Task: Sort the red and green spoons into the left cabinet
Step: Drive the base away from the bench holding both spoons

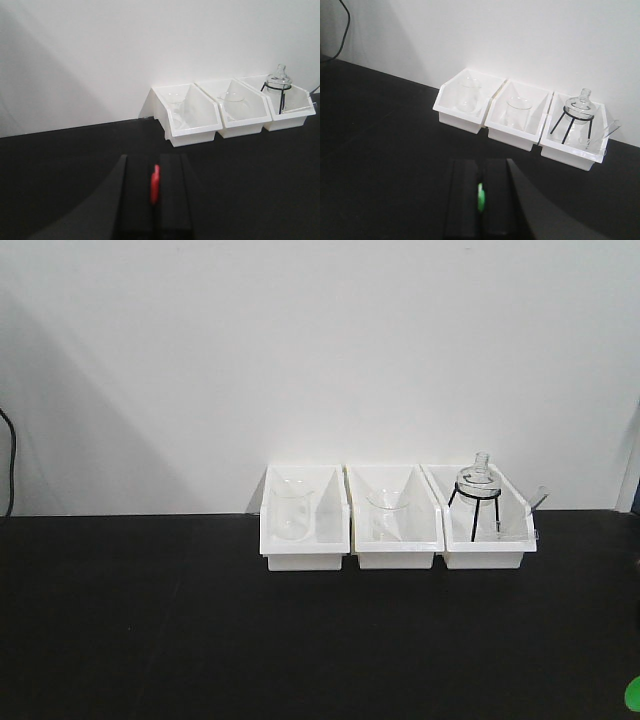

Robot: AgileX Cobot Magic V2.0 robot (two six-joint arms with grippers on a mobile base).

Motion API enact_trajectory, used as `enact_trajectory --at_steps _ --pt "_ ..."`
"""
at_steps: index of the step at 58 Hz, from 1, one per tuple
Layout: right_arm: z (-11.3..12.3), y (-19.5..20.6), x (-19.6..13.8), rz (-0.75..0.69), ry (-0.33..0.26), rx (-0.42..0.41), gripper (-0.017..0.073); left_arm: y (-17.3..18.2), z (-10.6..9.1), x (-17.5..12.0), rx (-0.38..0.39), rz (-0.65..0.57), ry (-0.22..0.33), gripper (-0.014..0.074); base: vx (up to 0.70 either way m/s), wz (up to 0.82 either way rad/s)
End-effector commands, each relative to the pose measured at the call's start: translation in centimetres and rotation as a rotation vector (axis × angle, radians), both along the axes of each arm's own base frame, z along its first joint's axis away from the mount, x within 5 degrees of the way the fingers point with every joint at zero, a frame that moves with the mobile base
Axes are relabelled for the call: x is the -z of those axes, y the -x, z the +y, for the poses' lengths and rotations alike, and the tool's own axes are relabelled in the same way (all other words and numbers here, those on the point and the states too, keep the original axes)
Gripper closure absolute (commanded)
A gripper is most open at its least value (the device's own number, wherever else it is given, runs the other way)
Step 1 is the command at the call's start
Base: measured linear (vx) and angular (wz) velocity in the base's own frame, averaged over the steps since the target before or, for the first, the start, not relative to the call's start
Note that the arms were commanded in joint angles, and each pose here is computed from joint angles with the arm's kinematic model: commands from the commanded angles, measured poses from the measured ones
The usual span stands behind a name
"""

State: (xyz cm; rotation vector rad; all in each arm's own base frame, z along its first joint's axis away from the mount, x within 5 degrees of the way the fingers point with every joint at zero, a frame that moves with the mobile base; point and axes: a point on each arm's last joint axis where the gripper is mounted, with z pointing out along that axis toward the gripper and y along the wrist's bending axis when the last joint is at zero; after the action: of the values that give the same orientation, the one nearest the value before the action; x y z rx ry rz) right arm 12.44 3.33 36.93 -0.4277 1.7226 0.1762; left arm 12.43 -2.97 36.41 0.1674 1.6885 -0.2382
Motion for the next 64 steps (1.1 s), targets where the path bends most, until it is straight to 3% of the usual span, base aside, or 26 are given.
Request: enact_trajectory --at_steps 1,34,64 --pt "-0.30 -0.04 -1.30 -0.067 -0.037 0.038 0.0562 0.08 0.15 -1.60 -0.018 -0.093 0.040 0.0597 -0.01 -0.03" --pt "-0.30 -0.04 -1.30 -0.067 -0.037 0.038 0.0562 0.08 0.15 -1.60 -0.018 -0.093 0.040 0.0597 -0.09 0.00" --pt "-0.30 -0.04 -1.30 -0.067 -0.037 0.038 0.0562 0.08 0.15 -1.60 -0.018 -0.093 0.040 0.0597 -0.18 0.35"
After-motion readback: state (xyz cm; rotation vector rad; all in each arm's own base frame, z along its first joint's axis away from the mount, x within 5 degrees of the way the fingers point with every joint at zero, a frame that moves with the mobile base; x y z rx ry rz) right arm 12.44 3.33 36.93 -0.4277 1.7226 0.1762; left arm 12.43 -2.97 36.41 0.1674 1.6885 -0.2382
